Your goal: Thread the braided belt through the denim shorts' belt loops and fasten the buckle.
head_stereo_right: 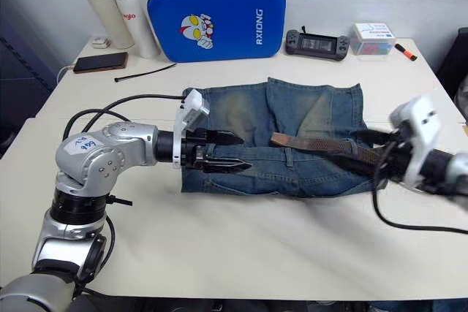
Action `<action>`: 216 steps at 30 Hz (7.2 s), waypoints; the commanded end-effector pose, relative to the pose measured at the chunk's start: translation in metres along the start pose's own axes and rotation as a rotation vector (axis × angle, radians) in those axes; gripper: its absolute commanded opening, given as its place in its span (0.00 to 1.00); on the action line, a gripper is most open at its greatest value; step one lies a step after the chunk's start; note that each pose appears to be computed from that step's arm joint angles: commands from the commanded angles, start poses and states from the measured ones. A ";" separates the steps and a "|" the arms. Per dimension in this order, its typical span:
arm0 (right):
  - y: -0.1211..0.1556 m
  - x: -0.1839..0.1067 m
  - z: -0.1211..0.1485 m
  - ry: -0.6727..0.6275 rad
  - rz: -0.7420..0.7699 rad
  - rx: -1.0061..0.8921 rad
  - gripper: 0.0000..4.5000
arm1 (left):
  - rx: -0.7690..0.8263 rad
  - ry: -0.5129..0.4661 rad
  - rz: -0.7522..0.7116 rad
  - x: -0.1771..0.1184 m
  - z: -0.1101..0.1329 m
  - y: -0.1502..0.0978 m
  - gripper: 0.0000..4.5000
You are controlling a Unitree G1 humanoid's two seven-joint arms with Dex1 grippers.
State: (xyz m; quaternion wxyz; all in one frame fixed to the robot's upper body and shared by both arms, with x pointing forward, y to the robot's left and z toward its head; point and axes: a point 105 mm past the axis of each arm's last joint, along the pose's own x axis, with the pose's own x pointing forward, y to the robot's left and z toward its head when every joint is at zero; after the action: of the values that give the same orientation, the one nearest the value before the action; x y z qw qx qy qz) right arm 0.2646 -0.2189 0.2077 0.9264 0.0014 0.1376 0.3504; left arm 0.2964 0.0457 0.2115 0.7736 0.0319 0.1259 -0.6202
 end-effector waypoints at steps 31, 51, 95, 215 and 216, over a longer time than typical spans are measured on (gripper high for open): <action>-0.027 0.084 -0.035 -0.362 -0.204 1.018 0.99 | 0.216 0.010 0.139 -0.013 0.011 0.010 1.00; -0.033 0.101 -0.038 -0.392 -0.174 1.052 0.21 | 0.228 0.014 0.155 -0.011 0.009 0.013 1.00; -0.055 0.034 -0.029 -0.272 -0.075 0.796 0.01 | 0.240 0.024 0.110 -0.014 0.007 0.008 1.00; 0.005 0.064 -0.090 0.322 -0.173 -0.077 0.00 | 0.635 0.290 0.051 0.046 -0.011 0.049 0.27; 0.005 0.064 -0.090 0.323 -0.173 -0.079 0.00 | 0.640 0.302 0.054 0.046 -0.013 0.050 0.21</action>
State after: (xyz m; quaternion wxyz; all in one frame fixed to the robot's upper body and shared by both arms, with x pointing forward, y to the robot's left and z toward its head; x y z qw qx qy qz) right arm 0.2877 -0.1817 0.1152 0.9244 -0.1018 0.2478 0.2715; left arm 0.3557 0.0195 0.1757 0.7179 0.3623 0.0567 -0.5917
